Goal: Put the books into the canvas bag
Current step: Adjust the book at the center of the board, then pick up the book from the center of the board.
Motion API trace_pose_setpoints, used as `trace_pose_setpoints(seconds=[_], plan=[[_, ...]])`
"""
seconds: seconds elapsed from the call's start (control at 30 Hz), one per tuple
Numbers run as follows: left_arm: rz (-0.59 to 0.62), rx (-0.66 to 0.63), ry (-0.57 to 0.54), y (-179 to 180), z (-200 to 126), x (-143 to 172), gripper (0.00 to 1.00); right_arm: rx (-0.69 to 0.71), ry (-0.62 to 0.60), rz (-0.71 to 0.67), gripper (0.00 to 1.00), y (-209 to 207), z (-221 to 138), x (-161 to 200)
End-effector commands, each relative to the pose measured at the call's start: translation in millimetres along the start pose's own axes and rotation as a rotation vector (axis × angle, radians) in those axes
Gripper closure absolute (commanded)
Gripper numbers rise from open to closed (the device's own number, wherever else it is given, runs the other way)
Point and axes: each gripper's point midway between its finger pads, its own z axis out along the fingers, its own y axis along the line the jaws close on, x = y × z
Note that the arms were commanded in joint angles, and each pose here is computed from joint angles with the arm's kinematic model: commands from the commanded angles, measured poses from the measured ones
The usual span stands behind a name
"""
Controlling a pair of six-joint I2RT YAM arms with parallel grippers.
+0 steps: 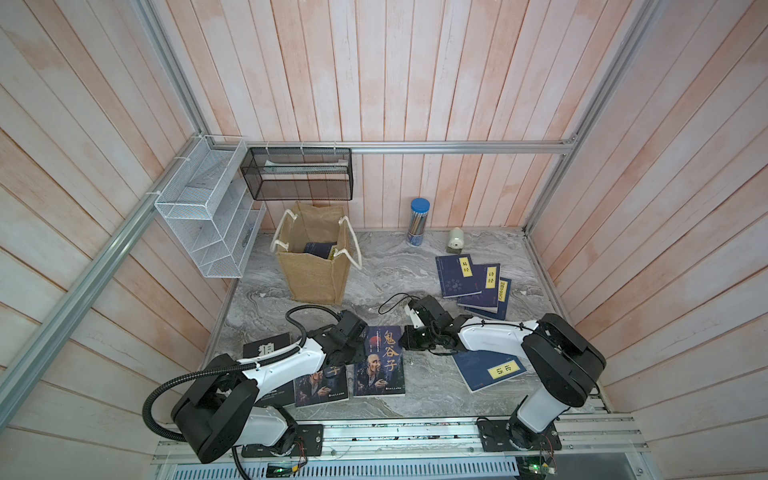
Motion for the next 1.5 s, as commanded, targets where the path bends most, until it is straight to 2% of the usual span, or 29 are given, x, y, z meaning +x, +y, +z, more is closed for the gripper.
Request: trace_pose_setpoints(seconds=[0.0,0.17,0.4,0.57,0.67,0.87,1.0,1.13,1.33,1.47], plan=[[0.011,0.012,0.053,1,10,13,0.48,0.017,0.010,0.005,0.88,-6,2,2],[-0.019,0.169,0.044,-26,13,11,0.49,-0.006,0.009,0.014,0.88,-3,5,-4],[-0.042,0.349,0.020,-62,17,-15,0.50,-0.072,-0.020,0.014,0.91,-7,-2,-44],[-0.021,0.390,-0.005,-86,19,-45,0.50,-0.088,-0.052,0.041,0.91,-17,-15,-75],[-0.013,0.393,-0.025,-93,17,-58,0.50,-0.072,-0.082,0.043,0.89,-20,-27,-81],[-0.041,0.374,-0.034,-82,12,-53,0.50,-0.044,-0.080,0.091,0.74,-30,-38,-57],[-0.074,0.368,-0.006,-68,15,-34,0.50,-0.013,-0.070,0.107,0.70,-39,-39,-33],[-0.125,0.388,0.022,-59,17,-17,0.49,-0.003,-0.035,0.117,0.70,-46,-33,-11],[-0.168,0.417,0.054,-56,17,3,0.50,0.008,-0.004,0.103,0.80,-46,-24,7],[-0.200,0.500,0.076,-65,14,9,0.50,-0.002,0.010,0.100,0.86,-44,-19,14]])
